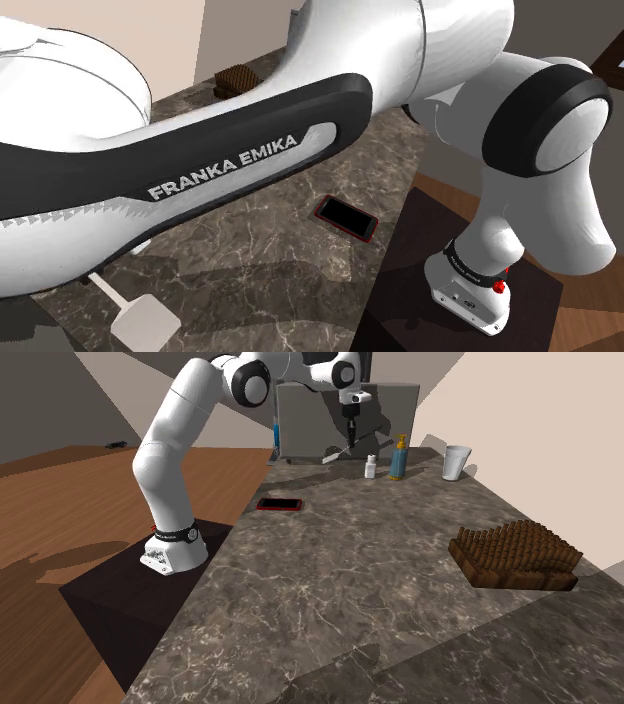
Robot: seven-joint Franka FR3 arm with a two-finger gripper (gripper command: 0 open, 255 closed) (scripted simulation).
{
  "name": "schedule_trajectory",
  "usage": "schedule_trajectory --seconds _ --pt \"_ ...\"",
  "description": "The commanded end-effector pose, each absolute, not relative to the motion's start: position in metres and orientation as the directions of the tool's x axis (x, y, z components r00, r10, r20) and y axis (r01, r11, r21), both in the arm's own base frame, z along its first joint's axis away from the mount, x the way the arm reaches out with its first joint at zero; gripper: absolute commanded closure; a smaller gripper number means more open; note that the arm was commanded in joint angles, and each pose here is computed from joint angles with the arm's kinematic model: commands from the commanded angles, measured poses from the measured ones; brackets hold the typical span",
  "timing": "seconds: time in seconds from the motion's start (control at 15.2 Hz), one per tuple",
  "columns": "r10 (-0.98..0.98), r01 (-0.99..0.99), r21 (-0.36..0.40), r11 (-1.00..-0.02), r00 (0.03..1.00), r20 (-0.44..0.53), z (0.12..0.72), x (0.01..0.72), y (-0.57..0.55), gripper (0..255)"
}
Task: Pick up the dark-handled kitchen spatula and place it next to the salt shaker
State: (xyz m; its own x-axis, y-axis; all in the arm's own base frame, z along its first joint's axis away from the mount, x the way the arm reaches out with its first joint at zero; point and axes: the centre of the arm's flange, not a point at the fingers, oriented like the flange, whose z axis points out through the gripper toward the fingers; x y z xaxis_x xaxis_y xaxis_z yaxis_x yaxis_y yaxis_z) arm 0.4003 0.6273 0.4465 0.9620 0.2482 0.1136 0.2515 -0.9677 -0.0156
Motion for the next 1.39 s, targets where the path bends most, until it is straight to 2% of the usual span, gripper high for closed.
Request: schedule_trajectory --seconds 0.0,0.59,1.06,1.12,1.32 --pt "0.274 0.274 0.000 -0.962 0.960 0.066 0.398 0.395 0.641 255" --pt "0.274 0.274 0.000 -0.962 0.960 0.066 0.350 0.395 0.641 255" --pt "0.274 0.274 0.000 -0.962 0.960 0.066 0.350 0.395 0.641 255" --pt "0.274 0.274 0.000 -0.962 0.960 0.066 0.350 0.394 0.641 0" --pt "0.274 0.274 0.000 -0.962 0.959 0.067 0.351 0.396 0.640 0"
